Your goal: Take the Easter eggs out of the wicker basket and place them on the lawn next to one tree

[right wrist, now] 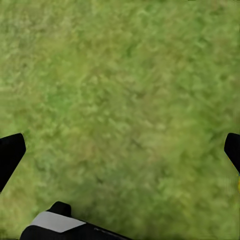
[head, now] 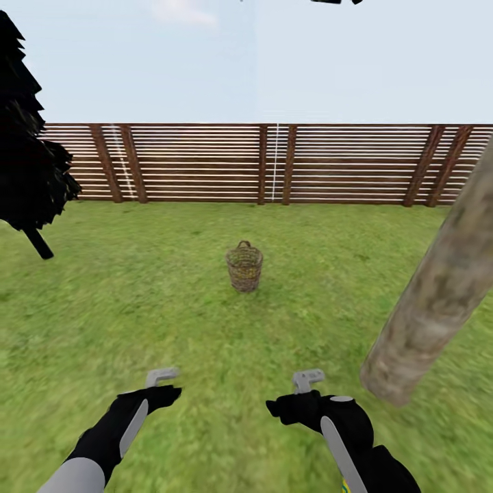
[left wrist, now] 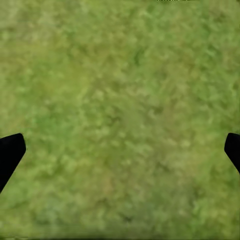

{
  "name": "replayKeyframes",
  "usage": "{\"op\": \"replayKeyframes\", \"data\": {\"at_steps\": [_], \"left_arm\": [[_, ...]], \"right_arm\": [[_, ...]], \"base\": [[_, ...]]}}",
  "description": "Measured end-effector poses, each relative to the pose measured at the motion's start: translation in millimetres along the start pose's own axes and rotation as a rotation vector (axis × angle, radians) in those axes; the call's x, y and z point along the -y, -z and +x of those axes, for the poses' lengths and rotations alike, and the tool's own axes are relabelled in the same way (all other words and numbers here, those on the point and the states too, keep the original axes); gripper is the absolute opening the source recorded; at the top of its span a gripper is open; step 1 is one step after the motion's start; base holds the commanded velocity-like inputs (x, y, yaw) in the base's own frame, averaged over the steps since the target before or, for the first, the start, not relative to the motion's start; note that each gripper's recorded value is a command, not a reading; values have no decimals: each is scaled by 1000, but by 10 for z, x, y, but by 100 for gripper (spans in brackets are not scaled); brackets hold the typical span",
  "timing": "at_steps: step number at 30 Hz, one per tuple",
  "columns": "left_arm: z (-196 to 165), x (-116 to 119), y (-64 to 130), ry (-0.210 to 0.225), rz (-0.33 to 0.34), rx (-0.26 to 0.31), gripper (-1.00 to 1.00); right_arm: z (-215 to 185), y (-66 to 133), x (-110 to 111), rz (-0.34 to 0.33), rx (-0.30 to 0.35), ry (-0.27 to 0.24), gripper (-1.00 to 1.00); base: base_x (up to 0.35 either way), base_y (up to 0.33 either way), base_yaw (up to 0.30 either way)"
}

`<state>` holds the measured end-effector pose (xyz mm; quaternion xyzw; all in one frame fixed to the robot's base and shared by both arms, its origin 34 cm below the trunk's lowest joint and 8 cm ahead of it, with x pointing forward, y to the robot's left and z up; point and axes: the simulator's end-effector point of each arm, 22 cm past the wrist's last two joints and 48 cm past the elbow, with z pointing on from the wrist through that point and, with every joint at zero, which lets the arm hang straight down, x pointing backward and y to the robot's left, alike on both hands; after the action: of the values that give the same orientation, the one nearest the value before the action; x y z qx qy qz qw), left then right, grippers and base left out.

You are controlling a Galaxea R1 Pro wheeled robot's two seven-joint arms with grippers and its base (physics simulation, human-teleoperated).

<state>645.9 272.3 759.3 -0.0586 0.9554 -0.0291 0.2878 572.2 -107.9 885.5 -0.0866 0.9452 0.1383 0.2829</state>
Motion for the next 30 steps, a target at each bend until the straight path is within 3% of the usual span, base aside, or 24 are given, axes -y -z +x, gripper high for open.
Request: {"op": "replayKeyframes", "data": {"at_steps": [30], "left_arm": [[-46, 1, 239, 1, 7, -1, 100]], "right_arm": [[-37, 222, -69, 0, -1, 0, 100]], "base": [[0, 0, 276]]}}
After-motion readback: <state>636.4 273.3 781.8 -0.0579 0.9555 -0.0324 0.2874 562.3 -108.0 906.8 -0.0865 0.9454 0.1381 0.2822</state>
